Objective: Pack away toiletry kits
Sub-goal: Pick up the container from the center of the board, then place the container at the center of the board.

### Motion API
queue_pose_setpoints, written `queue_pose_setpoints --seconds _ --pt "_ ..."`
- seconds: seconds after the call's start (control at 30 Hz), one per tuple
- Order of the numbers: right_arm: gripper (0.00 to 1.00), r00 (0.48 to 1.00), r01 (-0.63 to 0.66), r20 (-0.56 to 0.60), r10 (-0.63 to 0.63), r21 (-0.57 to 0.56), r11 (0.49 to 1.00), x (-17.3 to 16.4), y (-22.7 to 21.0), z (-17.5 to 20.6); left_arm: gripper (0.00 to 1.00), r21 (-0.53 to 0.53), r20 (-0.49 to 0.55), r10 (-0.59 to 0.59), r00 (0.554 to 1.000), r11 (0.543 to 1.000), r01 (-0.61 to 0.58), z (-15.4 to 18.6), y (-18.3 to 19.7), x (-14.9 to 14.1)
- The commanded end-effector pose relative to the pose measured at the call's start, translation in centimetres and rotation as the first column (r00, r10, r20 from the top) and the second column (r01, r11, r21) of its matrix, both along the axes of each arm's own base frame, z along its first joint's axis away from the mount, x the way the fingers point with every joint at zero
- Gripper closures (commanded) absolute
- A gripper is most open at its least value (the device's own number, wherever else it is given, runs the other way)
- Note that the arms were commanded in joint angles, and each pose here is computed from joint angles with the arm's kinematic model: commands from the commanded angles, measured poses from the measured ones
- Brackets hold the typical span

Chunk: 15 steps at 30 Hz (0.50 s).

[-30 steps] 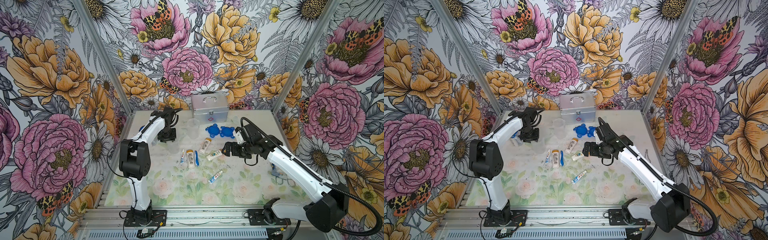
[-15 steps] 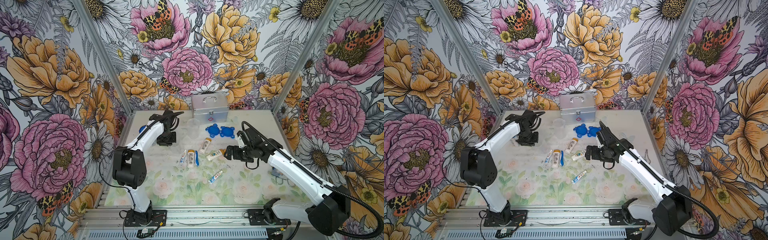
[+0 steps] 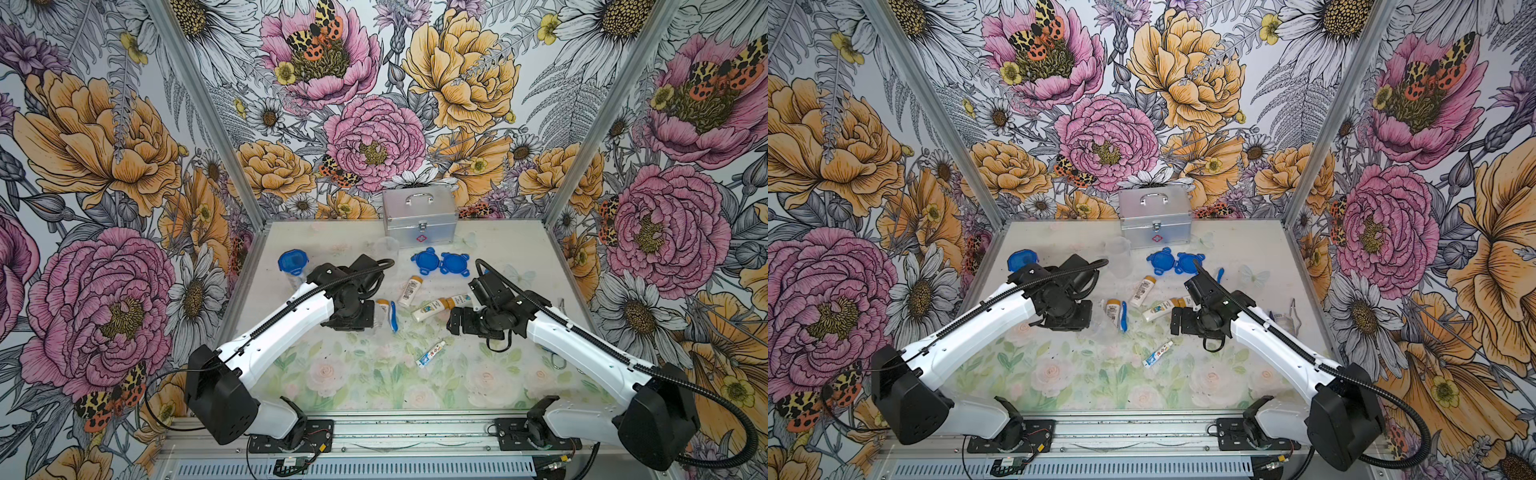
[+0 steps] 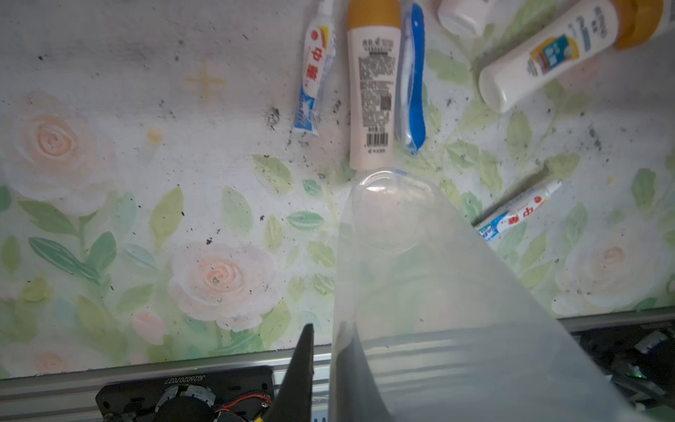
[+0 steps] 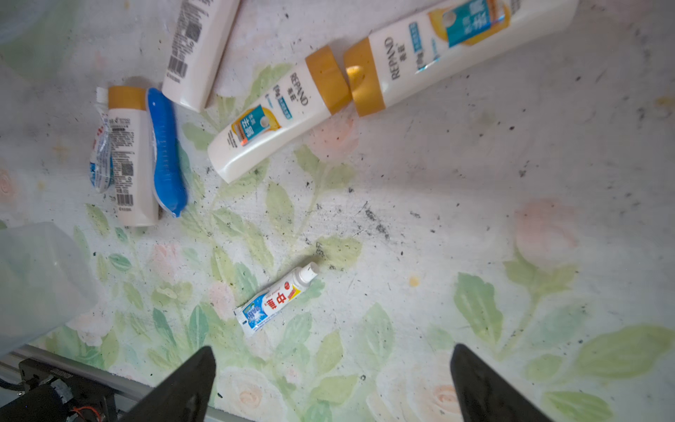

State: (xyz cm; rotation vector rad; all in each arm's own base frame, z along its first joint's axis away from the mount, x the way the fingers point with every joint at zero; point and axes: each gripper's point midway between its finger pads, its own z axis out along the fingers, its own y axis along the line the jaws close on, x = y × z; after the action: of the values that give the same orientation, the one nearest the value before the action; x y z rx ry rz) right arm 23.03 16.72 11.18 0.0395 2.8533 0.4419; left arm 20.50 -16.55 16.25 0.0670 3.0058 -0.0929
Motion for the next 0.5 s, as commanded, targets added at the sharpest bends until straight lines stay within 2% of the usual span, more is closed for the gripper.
queue_pose_setpoints --seconds 0.0,0.2,0.47 --pt "0.0 1.0 0.013 0.0 -0.013 -0.007 1.0 0.6 0.8 -1.2 0.93 -0.003 -0.003 0.058 0.998 0.998 -0.058 -0.3 -1.3 -1.3" --pt "0.0 1.0 0.021 -0.01 -0.022 -0.019 1.0 1.6 1.5 -2.4 0.93 0.019 -0.009 0.012 1.0 1.0 -0.012 -1.3 -3.0 -2.6" --pt "0.02 0.999 0.033 -0.003 -0.033 -0.043 0.999 3.6 2.1 -3.6 0.87 0.037 -0.035 -0.041 0.999 0.998 0.042 -2.7 -4.7 -3.3"
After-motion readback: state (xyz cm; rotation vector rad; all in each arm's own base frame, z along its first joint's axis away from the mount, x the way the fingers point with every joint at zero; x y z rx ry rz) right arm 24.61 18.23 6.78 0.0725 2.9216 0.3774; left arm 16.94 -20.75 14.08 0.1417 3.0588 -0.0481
